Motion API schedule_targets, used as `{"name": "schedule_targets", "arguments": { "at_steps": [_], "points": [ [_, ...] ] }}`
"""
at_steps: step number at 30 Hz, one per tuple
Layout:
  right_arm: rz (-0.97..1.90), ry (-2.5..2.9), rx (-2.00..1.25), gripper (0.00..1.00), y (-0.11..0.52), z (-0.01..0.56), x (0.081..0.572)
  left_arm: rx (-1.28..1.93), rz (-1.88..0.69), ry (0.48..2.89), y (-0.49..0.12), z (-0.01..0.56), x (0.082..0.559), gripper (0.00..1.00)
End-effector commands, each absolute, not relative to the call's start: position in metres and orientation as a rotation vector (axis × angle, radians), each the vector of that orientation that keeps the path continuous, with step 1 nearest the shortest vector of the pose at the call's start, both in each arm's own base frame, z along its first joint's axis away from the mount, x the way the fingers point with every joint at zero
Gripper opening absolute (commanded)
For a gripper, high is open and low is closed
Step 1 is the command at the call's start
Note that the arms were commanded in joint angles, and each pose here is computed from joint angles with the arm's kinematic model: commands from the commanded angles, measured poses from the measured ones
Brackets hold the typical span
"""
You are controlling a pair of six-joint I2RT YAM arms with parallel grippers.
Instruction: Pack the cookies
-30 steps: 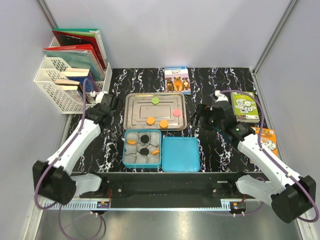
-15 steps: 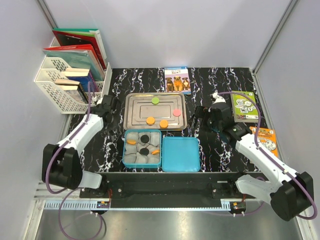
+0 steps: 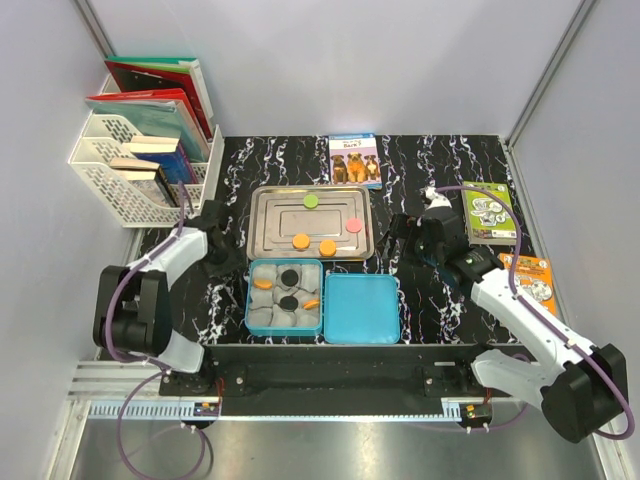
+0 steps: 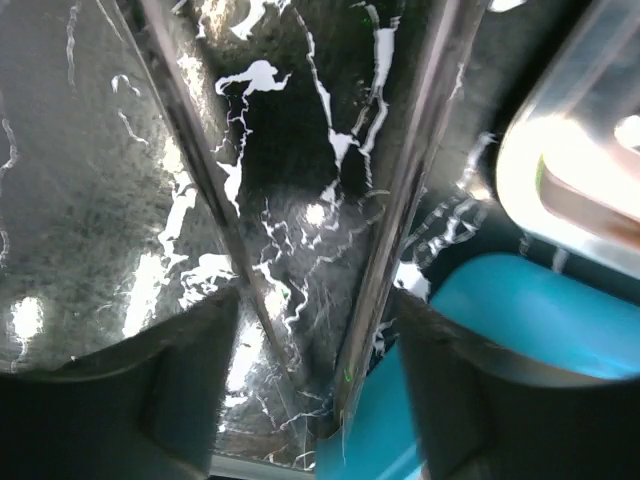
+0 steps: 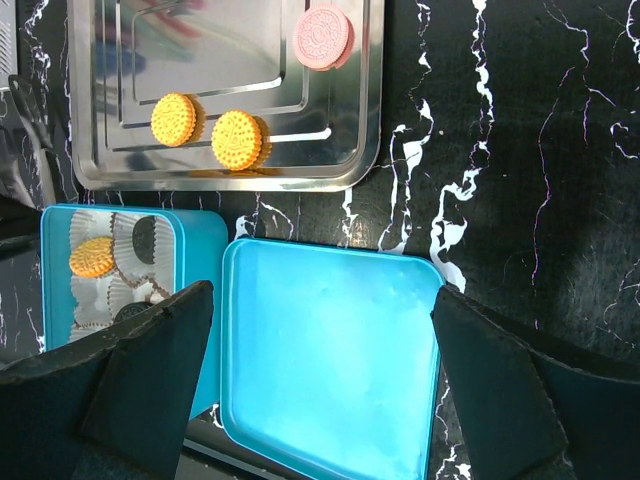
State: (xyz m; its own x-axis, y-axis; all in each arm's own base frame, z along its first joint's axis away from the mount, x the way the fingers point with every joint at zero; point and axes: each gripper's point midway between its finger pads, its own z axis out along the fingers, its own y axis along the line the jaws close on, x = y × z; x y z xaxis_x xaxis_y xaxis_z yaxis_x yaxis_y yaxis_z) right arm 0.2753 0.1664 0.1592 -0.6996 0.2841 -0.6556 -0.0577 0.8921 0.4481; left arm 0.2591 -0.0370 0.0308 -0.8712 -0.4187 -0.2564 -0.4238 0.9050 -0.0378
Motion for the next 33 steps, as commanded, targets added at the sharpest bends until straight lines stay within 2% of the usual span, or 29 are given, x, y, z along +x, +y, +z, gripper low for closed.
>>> {"name": "schedule_targets", "arguments": {
  "at_steps": [1, 2, 3, 4, 11, 16, 17, 25, 28, 33],
  "points": [
    [0.574, 2.253, 0.173, 0.98, 0.166, 0.168, 0.278, -0.606, -0.065, 2.677, -0.041, 0.067, 0.271, 0.82],
    [0.568, 2.263, 0.172, 0.98, 0.167, 0.166, 0.279, -0.609, -0.056, 2.656, -0.038, 0.071, 0.273, 0.85],
    [0.560, 2.268, 0.174, 0.98, 0.166, 0.166, 0.279, -0.608, -0.053, 2.632, -0.037, 0.079, 0.272, 0.96],
    [0.553, 2.270, 0.169, 1.00, 0.166, 0.166, 0.279, -0.605, -0.044, 2.614, -0.034, 0.084, 0.272, 0.99],
    [0.514, 2.376, 0.134, 0.98, 0.159, 0.140, 0.260, -0.523, -0.077, 2.378, -0.040, 0.148, 0.267, 0.99],
    [0.544, 2.524, 0.180, 0.85, 0.159, 0.099, 0.225, -0.399, -0.203, 2.258, -0.073, 0.186, 0.261, 0.99],
    [0.547, 2.549, 0.188, 0.80, 0.159, 0.089, 0.219, -0.375, -0.238, 2.235, -0.082, 0.193, 0.257, 0.99],
    [0.469, 2.700, 0.216, 0.68, 0.175, 0.051, 0.193, -0.340, -0.297, 2.220, -0.105, 0.192, 0.246, 0.99],
    [0.436, 2.692, 0.269, 0.61, 0.169, 0.047, 0.193, -0.321, -0.311, 2.224, -0.110, 0.191, 0.244, 0.99],
    [0.374, 2.717, 0.372, 0.56, 0.159, 0.032, 0.184, -0.289, -0.323, 2.209, -0.116, 0.196, 0.243, 0.99]
  ]
}}
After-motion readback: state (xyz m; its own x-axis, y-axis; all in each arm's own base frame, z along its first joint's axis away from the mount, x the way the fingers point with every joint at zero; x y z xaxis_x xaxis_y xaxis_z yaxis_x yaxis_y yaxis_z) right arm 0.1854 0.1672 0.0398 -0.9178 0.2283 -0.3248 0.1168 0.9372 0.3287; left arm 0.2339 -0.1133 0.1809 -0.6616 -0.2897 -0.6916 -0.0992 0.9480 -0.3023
